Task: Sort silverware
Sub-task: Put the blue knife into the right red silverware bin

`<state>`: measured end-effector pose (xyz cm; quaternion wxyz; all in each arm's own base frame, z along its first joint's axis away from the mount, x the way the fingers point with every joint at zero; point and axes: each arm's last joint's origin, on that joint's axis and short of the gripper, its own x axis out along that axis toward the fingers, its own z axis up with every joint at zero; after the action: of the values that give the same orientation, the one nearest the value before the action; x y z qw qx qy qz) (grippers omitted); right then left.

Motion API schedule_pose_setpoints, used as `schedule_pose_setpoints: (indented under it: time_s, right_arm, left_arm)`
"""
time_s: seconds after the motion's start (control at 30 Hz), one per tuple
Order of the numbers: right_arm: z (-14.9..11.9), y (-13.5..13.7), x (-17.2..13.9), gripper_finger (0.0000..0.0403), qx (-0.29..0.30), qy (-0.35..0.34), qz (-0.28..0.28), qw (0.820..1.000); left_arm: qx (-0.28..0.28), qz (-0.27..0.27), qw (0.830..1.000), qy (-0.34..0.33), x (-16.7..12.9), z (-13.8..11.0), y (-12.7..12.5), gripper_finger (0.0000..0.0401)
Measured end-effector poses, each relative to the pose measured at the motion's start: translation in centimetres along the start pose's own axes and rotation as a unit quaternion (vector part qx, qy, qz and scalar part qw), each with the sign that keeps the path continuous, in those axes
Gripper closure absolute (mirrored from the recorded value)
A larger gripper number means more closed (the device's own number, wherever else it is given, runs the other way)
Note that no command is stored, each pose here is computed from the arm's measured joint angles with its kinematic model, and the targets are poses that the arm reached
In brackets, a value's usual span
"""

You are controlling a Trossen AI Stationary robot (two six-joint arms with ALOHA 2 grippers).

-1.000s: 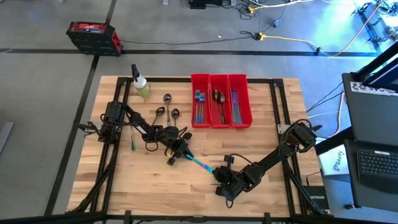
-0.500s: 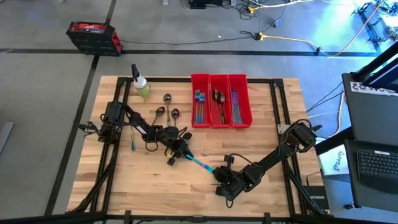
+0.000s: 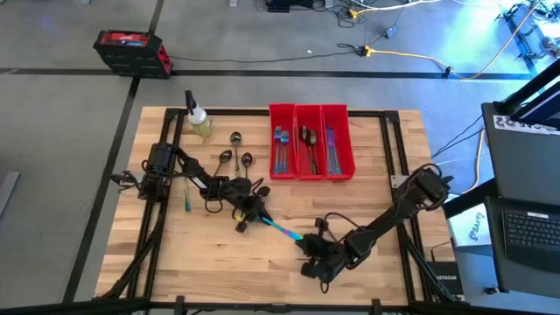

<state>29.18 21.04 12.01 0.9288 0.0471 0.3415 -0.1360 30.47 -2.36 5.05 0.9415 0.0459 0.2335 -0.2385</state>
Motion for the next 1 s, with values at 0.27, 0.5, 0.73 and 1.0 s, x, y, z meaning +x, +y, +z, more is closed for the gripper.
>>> schedule_pose_setpoints:
  time_s: [0.27,0.5,0.73,1.0]
  right_arm:
    - [2.6,0.2,-1.8,0.0318,0.054,-0.076,0.011,0.996]
    - [4.7,0.9,-3.6,0.0235,0.037,-0.170,0.011,0.985]
    - [5.5,1.8,-7.5,0.0209,0.046,-0.268,-0.064,0.960]
    - [4.2,2.7,-10.6,0.0202,0.058,-0.311,-0.112,0.942]
  left_arm:
    - [-0.017,-0.003,0.999,-0.030,0.0,0.5,0.1,0.0355]
    - [-0.025,-0.005,0.998,-0.056,0.1,1.3,-0.3,0.0356]
    - [-0.026,-0.008,0.997,-0.071,0.8,2.2,-0.9,0.0356]
    - [-0.040,-0.003,0.994,-0.100,1.4,4.3,-1.5,0.0356]
